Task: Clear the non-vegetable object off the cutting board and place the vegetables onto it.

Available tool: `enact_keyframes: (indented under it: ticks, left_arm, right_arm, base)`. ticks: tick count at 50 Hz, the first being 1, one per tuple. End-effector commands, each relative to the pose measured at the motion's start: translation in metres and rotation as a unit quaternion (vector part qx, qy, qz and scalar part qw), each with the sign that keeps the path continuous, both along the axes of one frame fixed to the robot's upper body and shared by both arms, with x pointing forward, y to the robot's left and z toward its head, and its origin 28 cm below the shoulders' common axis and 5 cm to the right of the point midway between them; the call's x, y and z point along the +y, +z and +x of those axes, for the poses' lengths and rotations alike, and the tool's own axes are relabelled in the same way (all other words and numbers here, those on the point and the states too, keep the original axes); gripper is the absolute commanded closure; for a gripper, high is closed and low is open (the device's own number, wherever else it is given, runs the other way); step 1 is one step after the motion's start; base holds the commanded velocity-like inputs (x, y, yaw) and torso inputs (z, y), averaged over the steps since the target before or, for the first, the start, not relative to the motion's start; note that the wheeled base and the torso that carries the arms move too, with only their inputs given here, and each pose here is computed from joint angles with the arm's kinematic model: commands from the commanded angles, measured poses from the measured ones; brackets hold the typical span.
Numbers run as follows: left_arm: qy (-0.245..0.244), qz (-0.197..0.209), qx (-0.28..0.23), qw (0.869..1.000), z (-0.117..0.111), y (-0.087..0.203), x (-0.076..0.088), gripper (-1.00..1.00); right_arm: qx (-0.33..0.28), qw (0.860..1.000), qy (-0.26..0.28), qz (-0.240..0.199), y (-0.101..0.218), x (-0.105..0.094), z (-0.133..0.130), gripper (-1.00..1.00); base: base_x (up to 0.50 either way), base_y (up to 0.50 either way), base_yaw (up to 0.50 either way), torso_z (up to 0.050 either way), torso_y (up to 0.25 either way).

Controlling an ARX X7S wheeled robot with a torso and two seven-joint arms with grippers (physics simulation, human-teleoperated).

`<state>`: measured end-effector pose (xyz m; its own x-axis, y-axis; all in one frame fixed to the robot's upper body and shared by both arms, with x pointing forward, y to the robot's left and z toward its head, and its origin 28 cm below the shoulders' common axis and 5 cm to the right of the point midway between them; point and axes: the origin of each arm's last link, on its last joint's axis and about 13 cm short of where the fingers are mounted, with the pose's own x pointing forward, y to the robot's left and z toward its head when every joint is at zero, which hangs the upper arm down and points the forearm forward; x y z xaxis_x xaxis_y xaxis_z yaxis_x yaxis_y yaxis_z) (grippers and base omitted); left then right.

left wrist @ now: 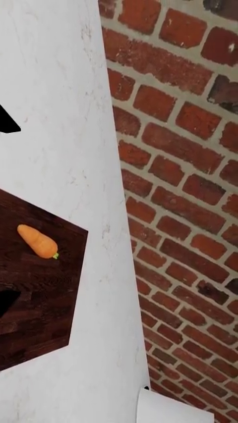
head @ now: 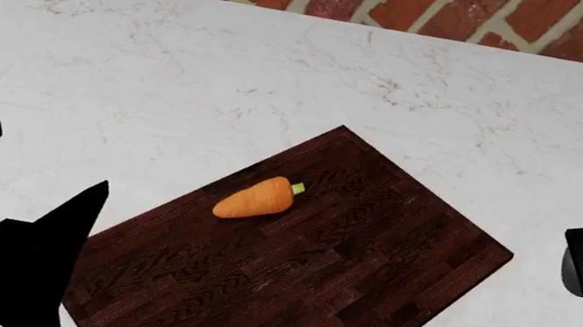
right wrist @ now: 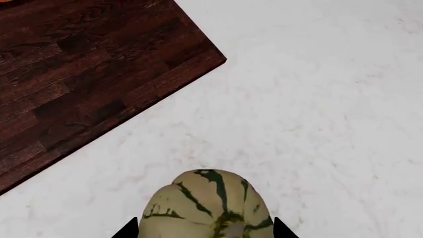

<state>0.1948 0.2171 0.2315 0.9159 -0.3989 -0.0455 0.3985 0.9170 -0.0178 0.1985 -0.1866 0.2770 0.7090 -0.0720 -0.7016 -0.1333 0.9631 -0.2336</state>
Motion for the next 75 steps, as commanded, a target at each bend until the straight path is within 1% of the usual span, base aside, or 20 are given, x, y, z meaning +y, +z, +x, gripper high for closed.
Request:
enact_keyframes:
  ticks: [1, 19, 31, 39, 58, 75]
  left_arm:
    - [-0.002, -0.003, -0.006, 1.000, 0.000, 0.005, -0.001, -1.00]
    - [0.001, -0.009, -0.015, 1.000, -0.003, 0.006, 0.001, -1.00]
    - [0.003, -0.011, -0.016, 1.000, -0.005, 0.005, 0.002, -1.00]
    - [0.006, -0.012, -0.015, 1.000, -0.006, 0.004, 0.003, -1.00]
    - [0.014, -0.016, -0.018, 1.000, -0.009, 0.004, 0.008, -1.00]
    - [0.018, -0.020, -0.015, 1.000, -0.010, -0.001, 0.009, -1.00]
  right_arm:
    - [0.029, 0.999, 0.009, -0.011, -0.010, -0.002, -0.006, 1.00]
    - [-0.033, 0.998, 0.040, -0.025, 0.037, 0.009, -0.010, 1.00]
    - [-0.061, 0.996, 0.060, -0.033, 0.058, 0.018, -0.001, 1.00]
    - [-0.067, 0.994, 0.076, -0.035, 0.062, 0.025, 0.012, 1.00]
    - [-0.076, 0.986, 0.143, -0.035, 0.067, 0.056, 0.031, 1.00]
    - [-0.081, 0.980, 0.179, -0.030, 0.067, 0.074, 0.051, 1.00]
  base:
    - [0.00, 0.00, 0.00, 0.000, 0.000]
    - [0.00, 0.00, 0.00, 0.000, 0.000]
    - [0.00, 0.00, 0.00, 0.000, 0.000]
    - [0.00, 0.00, 0.00, 0.000, 0.000]
    - [0.00, 0.00, 0.00, 0.000, 0.001]
    - [0.00, 0.00, 0.00, 0.000, 0.001]
